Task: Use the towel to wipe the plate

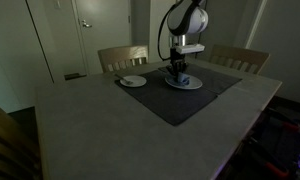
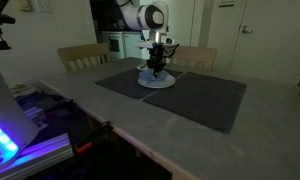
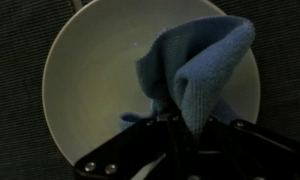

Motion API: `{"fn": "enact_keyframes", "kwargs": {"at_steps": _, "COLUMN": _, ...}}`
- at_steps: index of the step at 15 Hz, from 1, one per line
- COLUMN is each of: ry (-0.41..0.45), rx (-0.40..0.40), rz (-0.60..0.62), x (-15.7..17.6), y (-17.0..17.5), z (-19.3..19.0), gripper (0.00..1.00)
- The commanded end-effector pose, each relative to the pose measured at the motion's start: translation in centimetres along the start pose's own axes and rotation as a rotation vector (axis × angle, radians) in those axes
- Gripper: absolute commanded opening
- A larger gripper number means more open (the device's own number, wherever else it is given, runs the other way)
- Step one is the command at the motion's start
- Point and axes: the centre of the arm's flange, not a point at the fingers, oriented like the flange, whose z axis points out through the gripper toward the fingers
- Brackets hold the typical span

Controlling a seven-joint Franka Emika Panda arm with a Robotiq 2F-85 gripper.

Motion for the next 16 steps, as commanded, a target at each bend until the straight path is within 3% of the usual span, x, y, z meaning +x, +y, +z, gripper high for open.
{"fn": "enact_keyframes", "kwargs": {"at_steps": 1, "ry": 0.087, "rx": 0.021, "rz": 0.046, "x": 1.5, "y": -0.9, "z": 1.4, "gripper": 0.03}}
{"fn": "enact_keyframes", "kwargs": {"at_steps": 10, "ry": 0.229, "rx": -0.082, "rz": 0.186, "x": 2.6, "y": 2.5, "z": 0.6, "gripper": 0.03}}
{"fn": "enact_keyframes", "kwargs": {"at_steps": 16, "ry": 0.109, "rx": -0.128, "rz": 0.211, "x": 1.5, "y": 3.7, "z": 0.6, "gripper": 0.03}}
